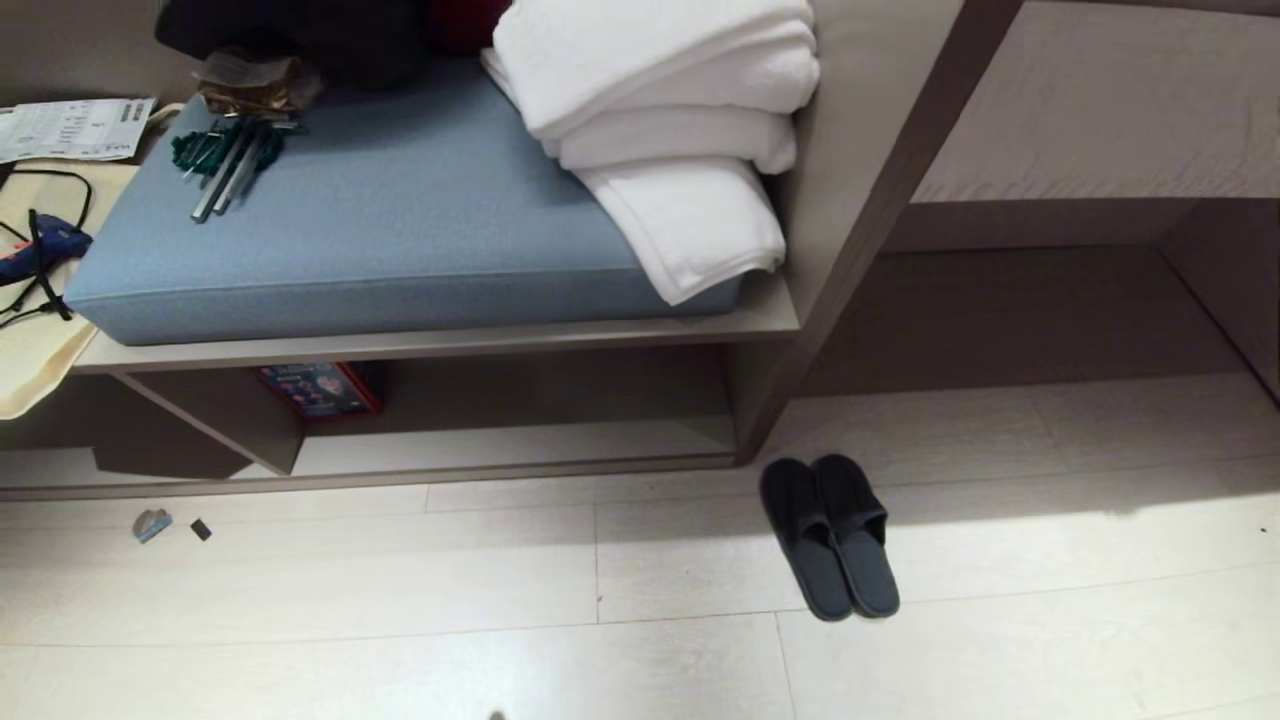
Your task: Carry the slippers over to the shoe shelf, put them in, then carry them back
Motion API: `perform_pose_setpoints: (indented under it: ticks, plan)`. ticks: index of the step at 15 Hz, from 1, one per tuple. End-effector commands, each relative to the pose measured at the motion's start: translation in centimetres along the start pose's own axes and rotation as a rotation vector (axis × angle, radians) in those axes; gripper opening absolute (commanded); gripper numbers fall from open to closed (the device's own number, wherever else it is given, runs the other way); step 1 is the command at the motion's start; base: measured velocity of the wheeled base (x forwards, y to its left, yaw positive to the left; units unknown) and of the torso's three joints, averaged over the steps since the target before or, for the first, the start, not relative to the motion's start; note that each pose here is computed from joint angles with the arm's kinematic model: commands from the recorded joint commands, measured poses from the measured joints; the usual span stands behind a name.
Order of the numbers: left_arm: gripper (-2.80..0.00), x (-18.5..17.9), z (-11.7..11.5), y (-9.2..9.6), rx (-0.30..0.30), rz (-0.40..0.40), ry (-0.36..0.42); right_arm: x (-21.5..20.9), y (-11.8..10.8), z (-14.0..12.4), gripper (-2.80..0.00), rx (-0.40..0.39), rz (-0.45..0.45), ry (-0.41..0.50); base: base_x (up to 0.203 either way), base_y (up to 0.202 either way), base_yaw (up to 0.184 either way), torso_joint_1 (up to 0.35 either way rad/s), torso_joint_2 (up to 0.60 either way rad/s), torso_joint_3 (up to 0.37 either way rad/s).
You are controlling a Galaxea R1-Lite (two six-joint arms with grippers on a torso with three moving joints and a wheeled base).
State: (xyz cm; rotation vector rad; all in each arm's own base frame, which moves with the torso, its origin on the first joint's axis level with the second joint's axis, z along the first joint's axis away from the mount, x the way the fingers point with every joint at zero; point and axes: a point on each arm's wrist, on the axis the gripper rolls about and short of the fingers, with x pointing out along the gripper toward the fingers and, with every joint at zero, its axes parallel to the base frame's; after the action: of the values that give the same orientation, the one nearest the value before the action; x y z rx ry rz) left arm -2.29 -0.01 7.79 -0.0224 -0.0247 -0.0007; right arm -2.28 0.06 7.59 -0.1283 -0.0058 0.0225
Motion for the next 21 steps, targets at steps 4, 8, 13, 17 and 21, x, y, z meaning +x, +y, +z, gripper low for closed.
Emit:
perform_pose_setpoints:
  ticks: [4, 8, 13, 17, 21]
  plan:
    - [-2.80, 0.05, -0.21, 0.00, -0.001, 0.001, 0.006, 0.01, 0.00, 0.01, -2.80, -0.001, 0.000, 0.001, 0.000, 0.000, 0.000, 0.004, 0.00, 0.202]
    - [-2.80, 0.06, -0.21, 0.00, -0.001, 0.001, 0.007, 0.01, 0.00, 0.01, -2.80, -0.001, 0.000, 0.001, 0.000, 0.000, 0.000, 0.002, 0.00, 0.205]
    - [-2.80, 0.06, -0.21, 0.00, -0.001, 0.001, 0.008, 0.01, 0.00, 0.01, -2.80, -0.001, 0.000, 0.001, 0.000, 0.000, 0.000, 0.004, 0.00, 0.204]
    - [-2.80, 0.06, -0.21, 0.00, 0.001, 0.000, 0.008, 0.01, 0.00, 0.01, -2.80, 0.004, 0.000, 0.001, 0.000, 0.000, 0.000, 0.006, 0.00, 0.193]
    - [-2.80, 0.05, -0.21, 0.00, 0.001, 0.001, 0.007, 0.01, 0.00, 0.01, -2.80, 0.004, 0.002, 0.001, 0.000, 0.000, 0.000, 0.002, 0.00, 0.206]
